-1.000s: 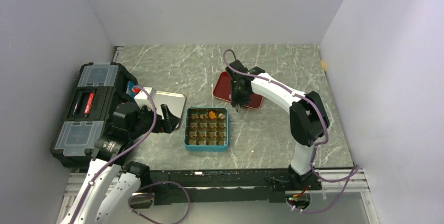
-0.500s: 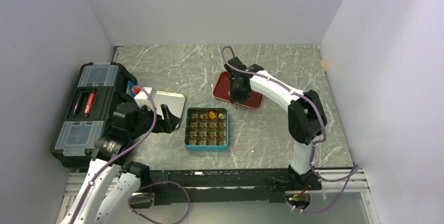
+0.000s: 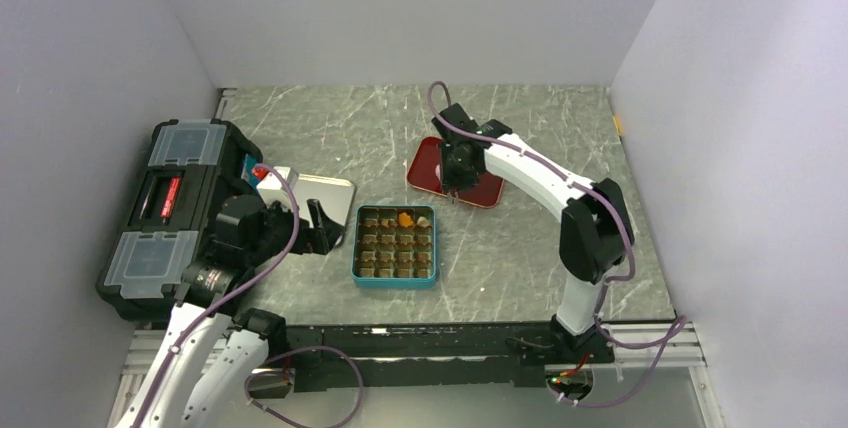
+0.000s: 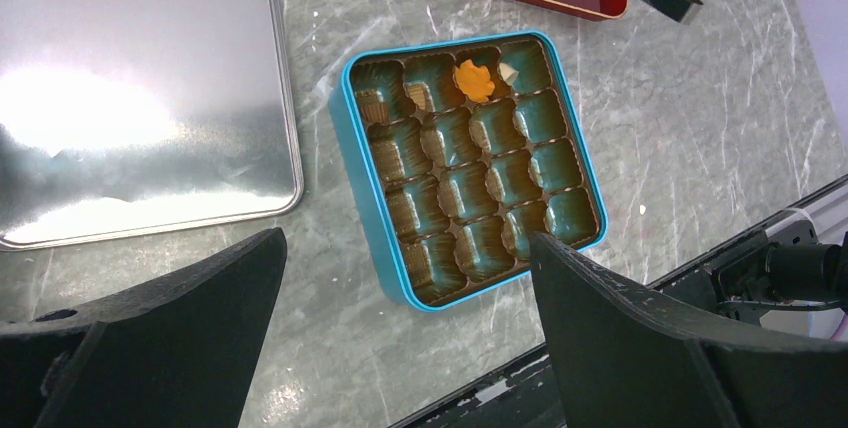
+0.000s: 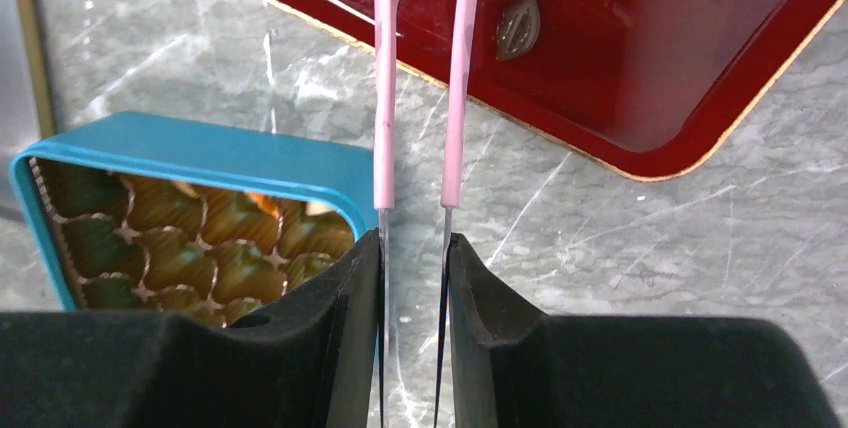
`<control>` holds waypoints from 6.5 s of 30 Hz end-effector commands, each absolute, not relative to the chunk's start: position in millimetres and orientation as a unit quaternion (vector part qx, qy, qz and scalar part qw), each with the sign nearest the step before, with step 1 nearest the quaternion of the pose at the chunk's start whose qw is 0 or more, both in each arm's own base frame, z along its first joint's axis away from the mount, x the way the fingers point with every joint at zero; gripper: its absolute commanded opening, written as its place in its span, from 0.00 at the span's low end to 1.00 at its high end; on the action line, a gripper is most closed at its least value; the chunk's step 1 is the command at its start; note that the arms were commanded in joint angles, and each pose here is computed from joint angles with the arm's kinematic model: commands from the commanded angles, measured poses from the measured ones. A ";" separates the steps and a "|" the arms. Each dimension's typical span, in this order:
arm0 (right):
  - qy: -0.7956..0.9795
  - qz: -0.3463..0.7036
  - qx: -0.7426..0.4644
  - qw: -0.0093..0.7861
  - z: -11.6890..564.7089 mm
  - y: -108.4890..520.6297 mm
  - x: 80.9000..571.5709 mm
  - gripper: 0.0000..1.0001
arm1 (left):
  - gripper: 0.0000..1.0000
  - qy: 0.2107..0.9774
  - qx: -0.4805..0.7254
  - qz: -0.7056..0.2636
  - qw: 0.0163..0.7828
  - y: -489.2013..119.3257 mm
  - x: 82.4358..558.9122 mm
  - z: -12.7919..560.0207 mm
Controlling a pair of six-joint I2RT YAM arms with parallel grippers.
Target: Pack the cookies
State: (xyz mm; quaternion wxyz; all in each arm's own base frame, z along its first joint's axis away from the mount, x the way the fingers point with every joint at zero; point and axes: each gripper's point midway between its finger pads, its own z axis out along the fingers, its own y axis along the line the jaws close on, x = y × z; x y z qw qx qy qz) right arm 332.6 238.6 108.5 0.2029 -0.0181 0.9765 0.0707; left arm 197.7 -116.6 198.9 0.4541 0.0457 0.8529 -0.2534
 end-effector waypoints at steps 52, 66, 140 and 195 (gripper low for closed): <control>0.891 0.259 -0.284 0.242 174.1 365.8 170.0 0.01 | 0.99 0.836 0.030 -0.235 0.495 -106.6 203.9 219.0; 0.899 0.238 -0.278 0.240 159.4 378.2 180.5 0.01 | 0.99 0.835 0.036 -0.239 0.495 -108.7 203.1 219.7; 0.909 0.204 -0.269 0.246 152.5 380.8 193.8 0.35 | 0.99 0.833 0.043 -0.247 0.494 -112.0 201.9 220.9; 0.937 -0.100 0.104 0.319 122.4 100.6 300.0 0.32 | 0.99 0.835 0.049 -0.252 0.487 -115.0 202.4 218.9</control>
